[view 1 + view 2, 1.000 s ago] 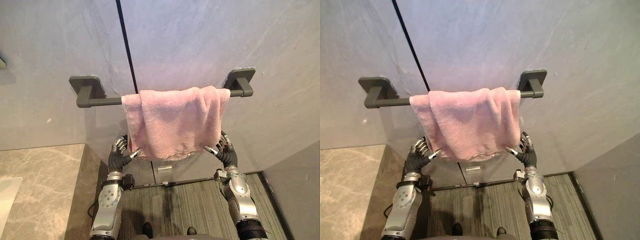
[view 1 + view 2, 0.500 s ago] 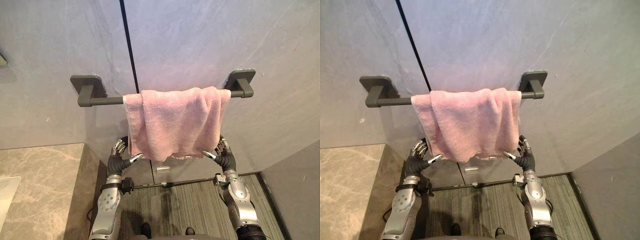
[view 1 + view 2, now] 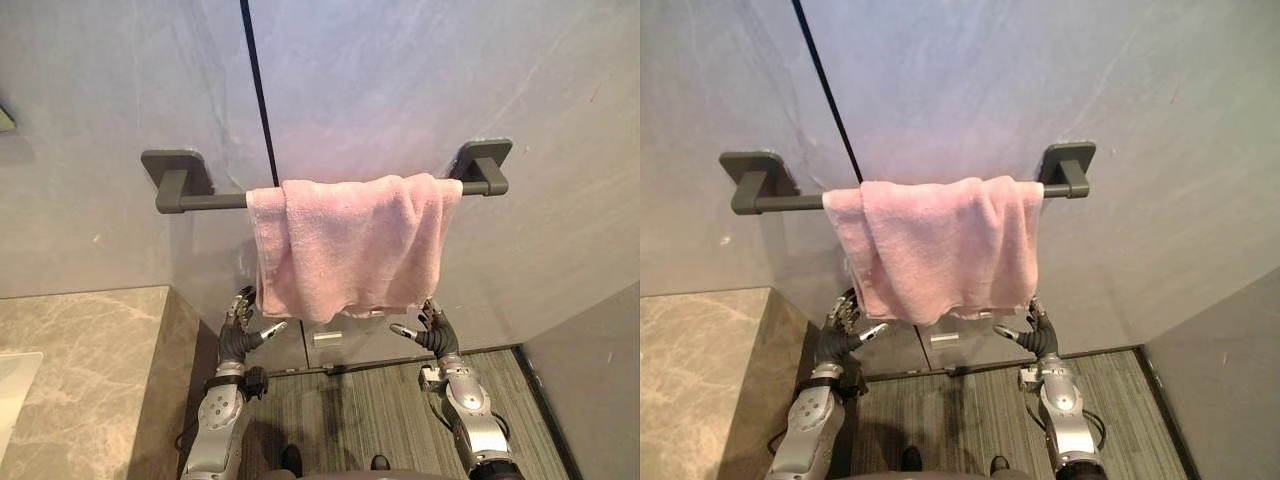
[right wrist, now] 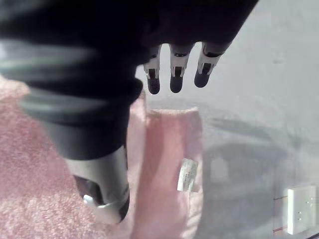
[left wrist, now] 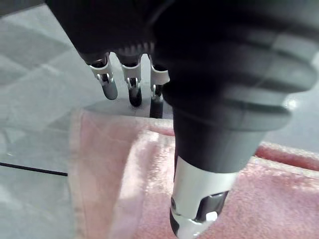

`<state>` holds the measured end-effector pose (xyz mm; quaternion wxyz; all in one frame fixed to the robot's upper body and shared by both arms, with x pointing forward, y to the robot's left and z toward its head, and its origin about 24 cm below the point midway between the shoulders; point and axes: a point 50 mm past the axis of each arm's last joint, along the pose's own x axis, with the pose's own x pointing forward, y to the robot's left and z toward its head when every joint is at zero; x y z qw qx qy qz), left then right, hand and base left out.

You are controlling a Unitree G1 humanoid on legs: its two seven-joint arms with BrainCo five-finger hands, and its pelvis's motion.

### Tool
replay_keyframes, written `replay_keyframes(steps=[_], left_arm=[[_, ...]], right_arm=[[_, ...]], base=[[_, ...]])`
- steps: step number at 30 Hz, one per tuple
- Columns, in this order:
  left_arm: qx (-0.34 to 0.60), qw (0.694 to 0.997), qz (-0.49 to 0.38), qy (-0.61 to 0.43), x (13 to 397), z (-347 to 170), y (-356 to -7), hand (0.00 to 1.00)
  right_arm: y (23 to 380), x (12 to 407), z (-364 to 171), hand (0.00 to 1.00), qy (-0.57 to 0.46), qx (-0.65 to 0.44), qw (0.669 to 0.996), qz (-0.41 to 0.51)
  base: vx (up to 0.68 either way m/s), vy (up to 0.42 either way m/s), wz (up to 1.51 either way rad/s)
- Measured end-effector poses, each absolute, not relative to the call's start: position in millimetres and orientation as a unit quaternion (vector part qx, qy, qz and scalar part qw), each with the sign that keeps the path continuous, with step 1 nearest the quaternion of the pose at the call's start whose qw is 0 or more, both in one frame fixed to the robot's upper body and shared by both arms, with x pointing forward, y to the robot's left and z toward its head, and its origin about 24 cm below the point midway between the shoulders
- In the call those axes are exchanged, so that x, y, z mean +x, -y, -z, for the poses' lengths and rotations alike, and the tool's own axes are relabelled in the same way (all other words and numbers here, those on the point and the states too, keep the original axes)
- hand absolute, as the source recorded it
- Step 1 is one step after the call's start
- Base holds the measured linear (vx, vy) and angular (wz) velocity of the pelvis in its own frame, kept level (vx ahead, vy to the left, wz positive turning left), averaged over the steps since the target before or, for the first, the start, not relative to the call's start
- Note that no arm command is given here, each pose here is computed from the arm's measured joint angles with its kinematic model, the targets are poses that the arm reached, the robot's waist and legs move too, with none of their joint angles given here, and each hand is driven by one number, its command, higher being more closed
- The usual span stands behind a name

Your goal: Organize washtable

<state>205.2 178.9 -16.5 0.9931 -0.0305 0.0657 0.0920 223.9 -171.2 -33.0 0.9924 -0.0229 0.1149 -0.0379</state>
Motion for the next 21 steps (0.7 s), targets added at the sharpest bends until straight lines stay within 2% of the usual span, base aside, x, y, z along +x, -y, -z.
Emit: replay_keyframes(steps=[11, 16, 21], left_arm=[[-0.056, 0.984, -0.154, -0.069, 202, 19, -201, 0.0], [-0.077, 0.968, -0.237, -0.022, 190, 0, -222, 0.0], [-0.079, 0.952, -0.288, 0.071, 175, -41, -240, 0.0]], right_arm=[[187, 217, 37, 0.0, -0.123, 0.021, 0.987, 0.103], [225, 201, 25, 0.0, -0.091, 0.049, 0.97, 0.22], [259, 190, -16, 0.0, 0.003, 0.041, 0.952, 0.303]], base=[[-0.05, -0.024, 0.03], [-0.02, -0.007, 0.0], [-0.02, -0.009, -0.01]])
